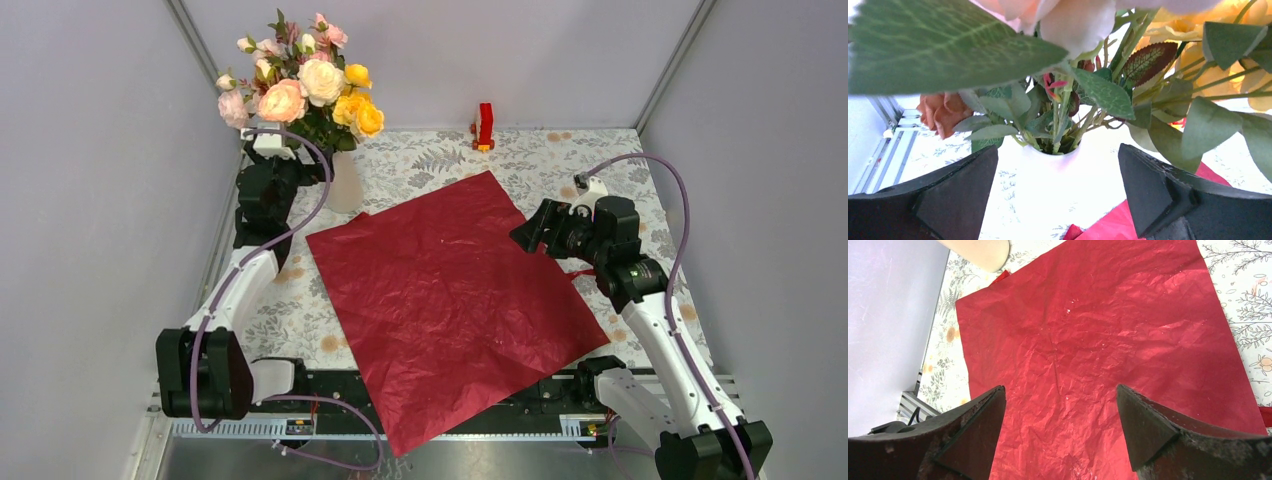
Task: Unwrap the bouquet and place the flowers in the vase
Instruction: Reset both arms
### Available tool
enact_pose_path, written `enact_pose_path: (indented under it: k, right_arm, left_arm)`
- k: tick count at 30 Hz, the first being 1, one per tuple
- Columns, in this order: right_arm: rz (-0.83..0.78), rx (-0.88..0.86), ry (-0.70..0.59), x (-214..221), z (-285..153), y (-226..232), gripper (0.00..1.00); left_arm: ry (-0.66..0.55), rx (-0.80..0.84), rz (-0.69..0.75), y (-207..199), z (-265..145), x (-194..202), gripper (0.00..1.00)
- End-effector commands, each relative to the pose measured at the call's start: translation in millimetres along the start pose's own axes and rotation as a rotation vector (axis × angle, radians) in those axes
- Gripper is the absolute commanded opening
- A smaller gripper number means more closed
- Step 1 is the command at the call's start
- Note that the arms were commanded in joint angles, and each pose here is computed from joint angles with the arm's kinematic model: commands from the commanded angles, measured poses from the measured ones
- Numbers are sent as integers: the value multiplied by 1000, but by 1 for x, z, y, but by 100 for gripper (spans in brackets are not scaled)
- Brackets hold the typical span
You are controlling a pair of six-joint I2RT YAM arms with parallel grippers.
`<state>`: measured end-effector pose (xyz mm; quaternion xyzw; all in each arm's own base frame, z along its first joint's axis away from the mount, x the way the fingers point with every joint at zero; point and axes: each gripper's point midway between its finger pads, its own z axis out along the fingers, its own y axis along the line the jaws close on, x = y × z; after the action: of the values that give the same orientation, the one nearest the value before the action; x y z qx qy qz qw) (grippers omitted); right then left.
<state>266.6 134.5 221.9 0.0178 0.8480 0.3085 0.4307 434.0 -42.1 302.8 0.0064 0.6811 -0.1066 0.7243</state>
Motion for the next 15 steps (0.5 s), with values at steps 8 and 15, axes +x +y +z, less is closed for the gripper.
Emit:
enact_pose_path:
  k: [8,15]
  right_arm:
    - [-30,76,19,-4,2,-16,90]
    - [-1,181,31,-9,6,-44,91]
  left_arm:
    - [-86,-90,-60,5,-50,-28,99]
    - [-57,-181,-104,13,-85,-37,99]
